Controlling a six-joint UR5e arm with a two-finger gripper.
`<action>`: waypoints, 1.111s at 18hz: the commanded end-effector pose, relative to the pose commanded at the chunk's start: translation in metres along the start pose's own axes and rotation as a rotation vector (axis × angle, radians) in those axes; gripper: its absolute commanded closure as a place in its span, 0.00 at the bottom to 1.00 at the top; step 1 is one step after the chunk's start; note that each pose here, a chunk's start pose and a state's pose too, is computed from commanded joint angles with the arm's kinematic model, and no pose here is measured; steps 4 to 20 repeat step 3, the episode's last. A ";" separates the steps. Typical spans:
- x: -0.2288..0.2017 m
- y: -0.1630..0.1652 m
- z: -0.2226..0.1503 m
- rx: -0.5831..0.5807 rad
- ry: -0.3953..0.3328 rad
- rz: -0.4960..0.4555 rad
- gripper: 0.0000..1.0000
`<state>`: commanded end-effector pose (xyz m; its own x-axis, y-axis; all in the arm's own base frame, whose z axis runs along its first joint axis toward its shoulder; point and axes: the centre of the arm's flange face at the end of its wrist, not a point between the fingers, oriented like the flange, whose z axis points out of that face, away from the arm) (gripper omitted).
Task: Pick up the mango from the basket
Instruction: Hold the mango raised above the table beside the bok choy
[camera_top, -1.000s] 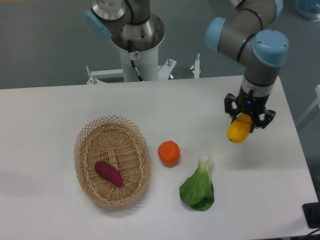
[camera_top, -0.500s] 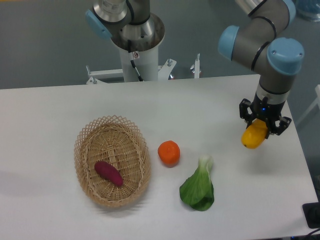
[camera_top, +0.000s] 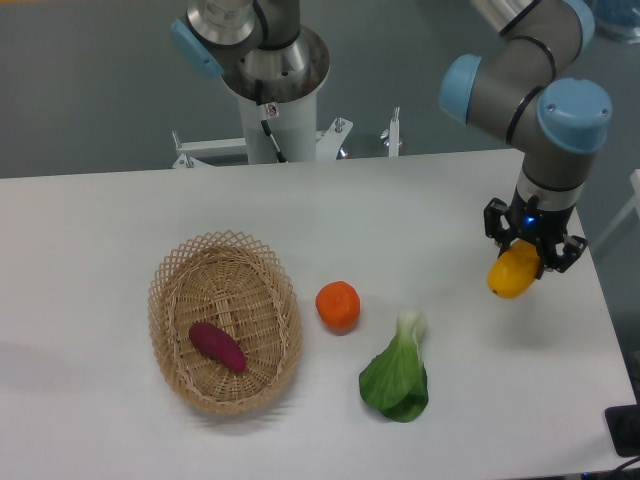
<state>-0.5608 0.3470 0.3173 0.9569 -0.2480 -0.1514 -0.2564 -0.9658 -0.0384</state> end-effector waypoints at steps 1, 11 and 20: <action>0.000 0.000 0.000 0.000 0.000 0.000 0.75; 0.000 0.000 0.001 0.000 0.002 0.000 0.75; 0.000 0.000 0.001 0.000 0.002 0.000 0.75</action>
